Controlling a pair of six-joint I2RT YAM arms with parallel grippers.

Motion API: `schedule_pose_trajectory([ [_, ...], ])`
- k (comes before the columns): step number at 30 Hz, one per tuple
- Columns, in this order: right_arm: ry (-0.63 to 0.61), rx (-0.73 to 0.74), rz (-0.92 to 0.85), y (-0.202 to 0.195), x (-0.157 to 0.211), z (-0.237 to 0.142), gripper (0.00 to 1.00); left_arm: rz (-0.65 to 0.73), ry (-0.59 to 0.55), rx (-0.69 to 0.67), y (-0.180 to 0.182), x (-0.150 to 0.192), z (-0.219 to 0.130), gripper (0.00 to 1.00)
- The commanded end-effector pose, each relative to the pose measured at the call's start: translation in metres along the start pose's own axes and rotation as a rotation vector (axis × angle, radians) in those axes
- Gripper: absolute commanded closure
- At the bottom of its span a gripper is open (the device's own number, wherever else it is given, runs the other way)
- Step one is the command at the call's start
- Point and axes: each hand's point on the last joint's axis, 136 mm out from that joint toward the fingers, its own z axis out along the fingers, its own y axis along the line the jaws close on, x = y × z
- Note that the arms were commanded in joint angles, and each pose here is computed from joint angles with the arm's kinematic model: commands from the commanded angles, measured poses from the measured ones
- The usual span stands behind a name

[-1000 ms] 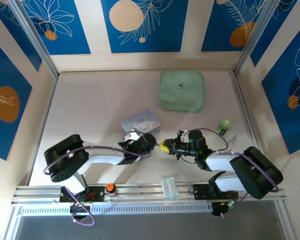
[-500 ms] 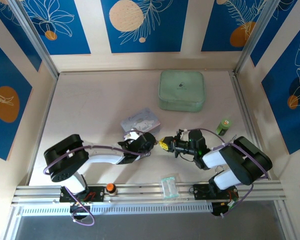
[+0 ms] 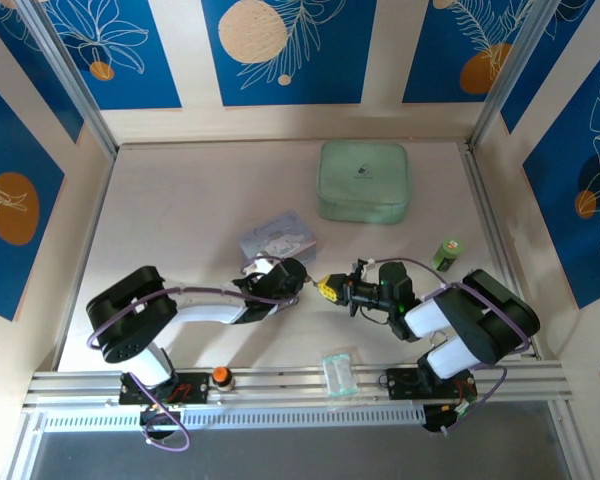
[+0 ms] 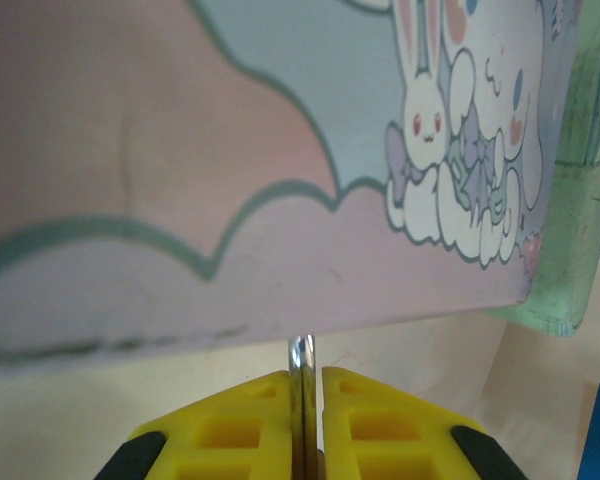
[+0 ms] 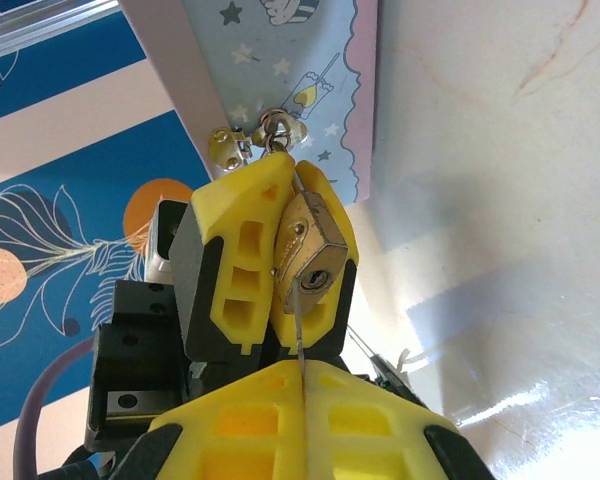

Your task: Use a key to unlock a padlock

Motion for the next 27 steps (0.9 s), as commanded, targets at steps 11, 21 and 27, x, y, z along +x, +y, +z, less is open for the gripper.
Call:
schedule_pose_trajectory([
  [11, 0.029, -0.078, -0.038, 0.015, -0.001, 0.007, 1.0, -0.063, 0.034, 0.092, -0.026, 0.0, -0.008, 1.0],
  [21, 0.036, -0.078, -0.052, 0.018, -0.006, 0.008, 1.0, -0.096, 0.069, 0.141, -0.034, 0.005, -0.014, 1.0],
  [27, 0.079, -0.046, -0.005, 0.005, -0.011, 0.016, 1.0, -0.092, 0.124, 0.18, -0.046, 0.014, -0.018, 1.0],
])
